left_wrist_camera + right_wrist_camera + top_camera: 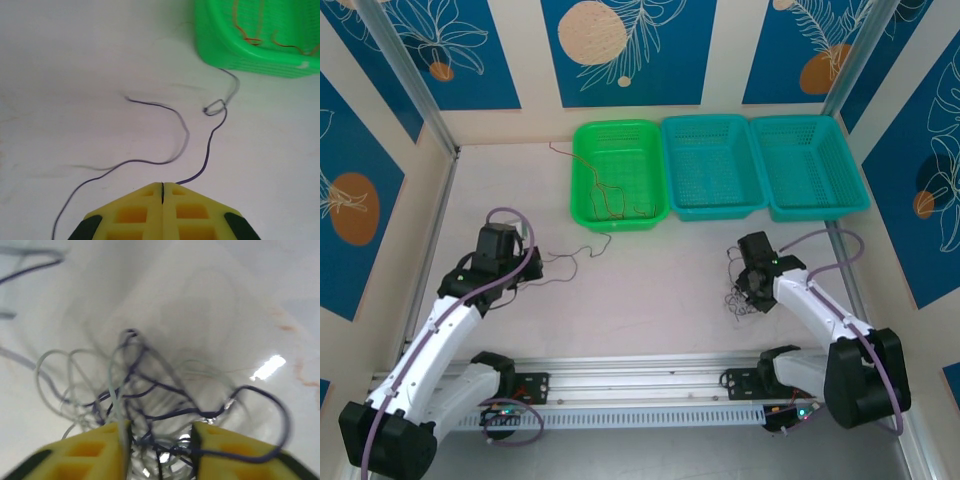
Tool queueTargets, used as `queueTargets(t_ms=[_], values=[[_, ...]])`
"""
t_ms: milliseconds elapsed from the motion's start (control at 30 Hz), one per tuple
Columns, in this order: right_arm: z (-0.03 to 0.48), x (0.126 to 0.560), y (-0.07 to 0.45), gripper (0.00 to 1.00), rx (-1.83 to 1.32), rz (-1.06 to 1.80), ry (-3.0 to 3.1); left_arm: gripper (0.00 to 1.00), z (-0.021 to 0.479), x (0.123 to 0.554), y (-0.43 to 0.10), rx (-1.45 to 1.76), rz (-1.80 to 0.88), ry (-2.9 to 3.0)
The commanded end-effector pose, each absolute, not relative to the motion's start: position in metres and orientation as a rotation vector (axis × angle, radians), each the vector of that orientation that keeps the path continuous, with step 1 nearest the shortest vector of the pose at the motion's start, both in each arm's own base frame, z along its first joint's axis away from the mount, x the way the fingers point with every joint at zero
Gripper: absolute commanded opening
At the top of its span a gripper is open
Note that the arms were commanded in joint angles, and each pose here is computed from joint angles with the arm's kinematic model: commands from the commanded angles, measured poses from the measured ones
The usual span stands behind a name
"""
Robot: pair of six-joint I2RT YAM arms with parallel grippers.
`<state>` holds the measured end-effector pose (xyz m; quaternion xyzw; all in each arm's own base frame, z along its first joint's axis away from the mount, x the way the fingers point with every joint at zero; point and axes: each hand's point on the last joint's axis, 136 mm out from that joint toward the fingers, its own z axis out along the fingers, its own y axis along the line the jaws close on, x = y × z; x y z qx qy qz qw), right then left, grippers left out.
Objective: Untangle the cables
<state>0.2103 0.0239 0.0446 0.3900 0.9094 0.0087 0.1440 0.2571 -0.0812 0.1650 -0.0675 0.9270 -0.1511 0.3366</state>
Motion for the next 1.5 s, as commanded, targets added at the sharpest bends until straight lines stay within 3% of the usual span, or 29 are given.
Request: queueTargets(t_ms=[0, 67, 167, 300, 433, 567, 700, 900, 1300, 1467], values=[[0.051, 0.222, 0.065, 0.58, 0.853, 0.222, 2.746, 0.00, 0.185, 0.262, -0.120, -0.042, -0.672, 2.332], [0.064, 0.218, 0.074, 0.82, 0.756, 0.140, 2.780, 0.00, 0.200, 0.261, -0.134, 0.017, -0.768, 2.293], [0.095, 0.216, 0.068, 0.92, 0.759, 0.037, 2.728, 0.00, 0.221, 0.256, -0.146, 0.091, -0.820, 2.268], [0.150, 0.230, 0.099, 0.94, 0.597, 0.303, 2.577, 0.00, 0.254, 0.246, -0.164, 0.191, -0.868, 2.232], [0.215, 0.240, 0.157, 0.97, 0.154, 0.488, 2.371, 0.00, 0.287, 0.237, -0.186, 0.309, -0.879, 2.188], [0.265, 0.221, 0.246, 0.95, -0.407, 0.691, 2.166, 0.00, 0.313, 0.233, -0.211, 0.417, -0.875, 2.144], [0.298, 0.200, 0.305, 0.98, -0.728, 0.755, 1.844, 0.00, 0.326, 0.235, -0.228, 0.466, -0.894, 2.122], [0.331, 0.192, 0.336, 1.00, -0.848, 0.784, 1.482, 0.00, 0.341, 0.230, -0.247, 0.529, -0.949, 2.087], [0.329, 0.212, 0.376, 0.99, -0.818, 0.753, 1.378, 0.00, 0.380, 0.213, -0.266, 0.564, -1.123, 1.977], [0.319, 0.204, 0.406, 0.92, -0.823, 0.808, 1.397, 0.00, 0.390, 0.216, -0.270, 0.535, -1.142, 1.942]])
